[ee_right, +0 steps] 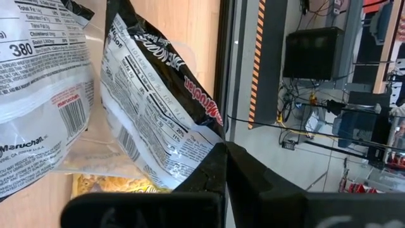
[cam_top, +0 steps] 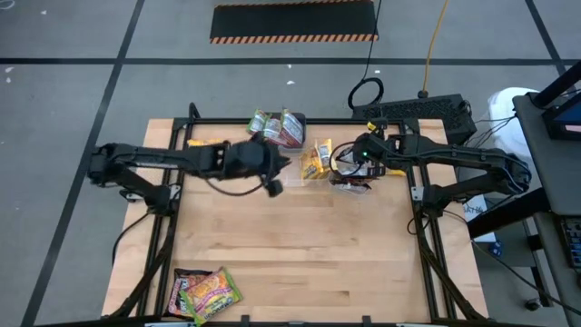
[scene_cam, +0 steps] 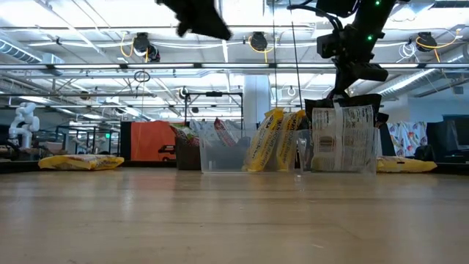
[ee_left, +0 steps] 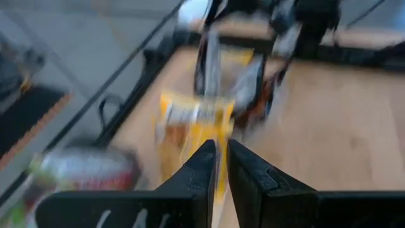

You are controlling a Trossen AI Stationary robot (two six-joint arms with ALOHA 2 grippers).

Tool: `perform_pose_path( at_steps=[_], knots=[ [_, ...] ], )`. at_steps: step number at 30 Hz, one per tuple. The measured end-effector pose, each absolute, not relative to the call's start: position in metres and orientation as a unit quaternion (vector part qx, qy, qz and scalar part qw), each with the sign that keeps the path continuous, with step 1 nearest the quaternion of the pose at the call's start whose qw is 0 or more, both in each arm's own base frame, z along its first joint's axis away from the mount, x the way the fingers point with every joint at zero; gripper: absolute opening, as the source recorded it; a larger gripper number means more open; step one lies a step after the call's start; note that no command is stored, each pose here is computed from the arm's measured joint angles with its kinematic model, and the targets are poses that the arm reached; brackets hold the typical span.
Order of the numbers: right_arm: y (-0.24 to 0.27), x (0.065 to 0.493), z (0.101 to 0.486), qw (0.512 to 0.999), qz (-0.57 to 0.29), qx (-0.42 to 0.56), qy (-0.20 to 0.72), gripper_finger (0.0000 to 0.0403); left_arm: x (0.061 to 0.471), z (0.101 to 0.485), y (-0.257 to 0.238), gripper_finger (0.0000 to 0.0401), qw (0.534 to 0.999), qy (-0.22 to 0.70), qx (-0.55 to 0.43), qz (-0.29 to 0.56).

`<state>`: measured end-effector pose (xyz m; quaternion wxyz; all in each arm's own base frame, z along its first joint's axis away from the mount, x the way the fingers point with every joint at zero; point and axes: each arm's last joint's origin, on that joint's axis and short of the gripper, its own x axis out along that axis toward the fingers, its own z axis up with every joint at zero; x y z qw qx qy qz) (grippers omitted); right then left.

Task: Sort Maruchan noodles
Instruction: Put the black noodle pack into the right transparent bin

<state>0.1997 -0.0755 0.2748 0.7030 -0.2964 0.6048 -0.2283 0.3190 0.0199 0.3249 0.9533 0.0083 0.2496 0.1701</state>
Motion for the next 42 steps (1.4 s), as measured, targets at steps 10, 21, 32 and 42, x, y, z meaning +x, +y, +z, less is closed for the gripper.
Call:
perform_pose_path(
  at_steps=[10,21,32,42],
  knots=[
    [-0.076,0.201,0.275,0.706,-0.230,-0.297,0.600,0.0000,0.379,0.283,0.054,0.0047,0.969,0.186,0.130,0.100],
    [-0.076,0.202,0.276,0.709,-0.232,-0.298,0.595,0.0000,0.434,0.250,0.091,0.0047,0.971,0.178,0.116,0.111],
    [-0.076,0.202,0.276,0.708,-0.229,-0.302,0.596,0.0000,0.485,0.272,0.102,0.0047,0.967,0.197,0.145,0.077],
    [-0.076,0.202,0.276,0.707,-0.226,-0.305,0.596,0.0000,0.493,0.267,0.123,0.0047,0.970,0.197,0.130,0.057]
  ],
)
